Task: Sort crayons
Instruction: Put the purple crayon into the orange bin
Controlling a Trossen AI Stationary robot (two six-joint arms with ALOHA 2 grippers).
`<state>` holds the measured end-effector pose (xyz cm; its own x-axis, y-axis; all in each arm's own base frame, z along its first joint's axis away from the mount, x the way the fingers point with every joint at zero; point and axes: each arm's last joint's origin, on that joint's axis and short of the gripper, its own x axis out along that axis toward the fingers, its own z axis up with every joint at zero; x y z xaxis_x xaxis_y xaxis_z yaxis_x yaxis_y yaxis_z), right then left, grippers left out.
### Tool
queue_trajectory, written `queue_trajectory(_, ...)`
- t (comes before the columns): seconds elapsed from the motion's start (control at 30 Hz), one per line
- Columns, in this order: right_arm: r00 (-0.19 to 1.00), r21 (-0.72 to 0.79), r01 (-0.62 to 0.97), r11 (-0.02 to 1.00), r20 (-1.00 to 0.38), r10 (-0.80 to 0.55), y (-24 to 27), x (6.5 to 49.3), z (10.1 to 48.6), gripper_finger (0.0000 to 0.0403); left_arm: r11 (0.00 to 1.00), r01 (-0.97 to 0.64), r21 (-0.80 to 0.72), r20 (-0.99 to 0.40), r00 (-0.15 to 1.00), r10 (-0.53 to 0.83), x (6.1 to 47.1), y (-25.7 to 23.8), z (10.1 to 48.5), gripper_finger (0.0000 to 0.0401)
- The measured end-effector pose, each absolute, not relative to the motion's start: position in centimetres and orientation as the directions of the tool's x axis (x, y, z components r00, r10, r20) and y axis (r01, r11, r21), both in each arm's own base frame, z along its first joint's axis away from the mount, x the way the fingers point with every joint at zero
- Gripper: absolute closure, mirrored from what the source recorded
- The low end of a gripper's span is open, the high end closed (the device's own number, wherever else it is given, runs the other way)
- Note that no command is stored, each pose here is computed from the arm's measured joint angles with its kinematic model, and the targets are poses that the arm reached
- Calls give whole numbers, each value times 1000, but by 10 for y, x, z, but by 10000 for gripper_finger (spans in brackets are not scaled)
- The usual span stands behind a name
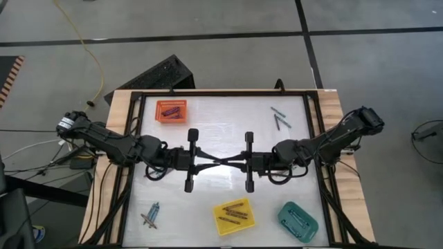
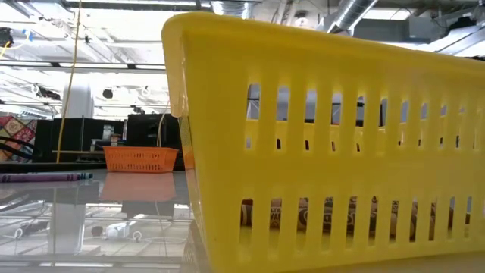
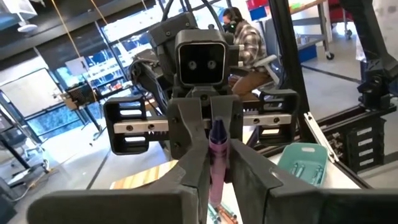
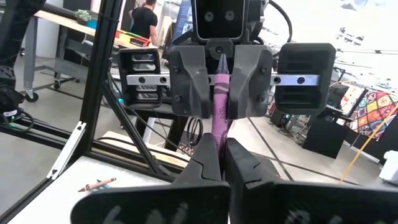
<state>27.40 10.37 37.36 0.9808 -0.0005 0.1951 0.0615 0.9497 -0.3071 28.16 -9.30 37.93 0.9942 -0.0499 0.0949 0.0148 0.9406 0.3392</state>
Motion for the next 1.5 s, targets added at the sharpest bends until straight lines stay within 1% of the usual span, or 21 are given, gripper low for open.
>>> queue_trajectory(0.27,981,-309,61,949,193,0,104,274,373,403,932,33,362,82,994,-67,282,-94,378,392)
queue_trajectory(0.47,989,-297,46,954,151,-1,103,275,369,393,921,54,386,37,997,-74,282,-94,374,396)
queue_trajectory(0.57,990,-298,99,949,121,-65,102,275,366,379,915,50,400,2,998,-55,282,-94,370,398)
queue_trajectory(0.67,986,-317,167,934,65,-155,100,275,361,351,905,28,424,-39,999,-12,282,-92,366,399)
queue_trajectory(0.8,967,-299,241,923,-10,-256,94,276,353,296,882,26,470,-103,994,26,281,-92,359,399)
queue_trajectory(0.9,940,-283,288,915,-97,-326,88,276,343,250,864,-18,502,-155,982,110,280,-83,355,399)
queue_trajectory(0.97,923,-272,298,915,-161,-349,85,276,335,223,850,-41,525,-202,964,171,278,-74,352,399)
queue_trajectory(1.07,896,-258,303,917,-251,-366,81,274,324,195,822,-71,565,-287,917,276,272,-54,347,400)
queue_trajectory(1.17,864,-238,315,919,-329,-381,79,270,315,183,790,-94,606,-386,833,395,263,-28,340,400)
queue_trajectory(1.27,837,-223,319,921,-389,-384,79,266,308,183,774,-111,624,-487,720,496,255,3,331,400)
queue_trajectory(1.37,820,-210,321,924,-426,-382,81,263,303,189,765,-120,633,-581,579,572,247,35,319,400)
queue_trajectory(1.43,815,-200,319,926,-440,-376,84,261,302,193,778,-126,616,-637,502,586,242,57,313,400)
queue_trajectory(1.5,818,-192,313,930,-444,-367,87,260,301,197,799,-148,583,-678,453,579,237,78,308,400)
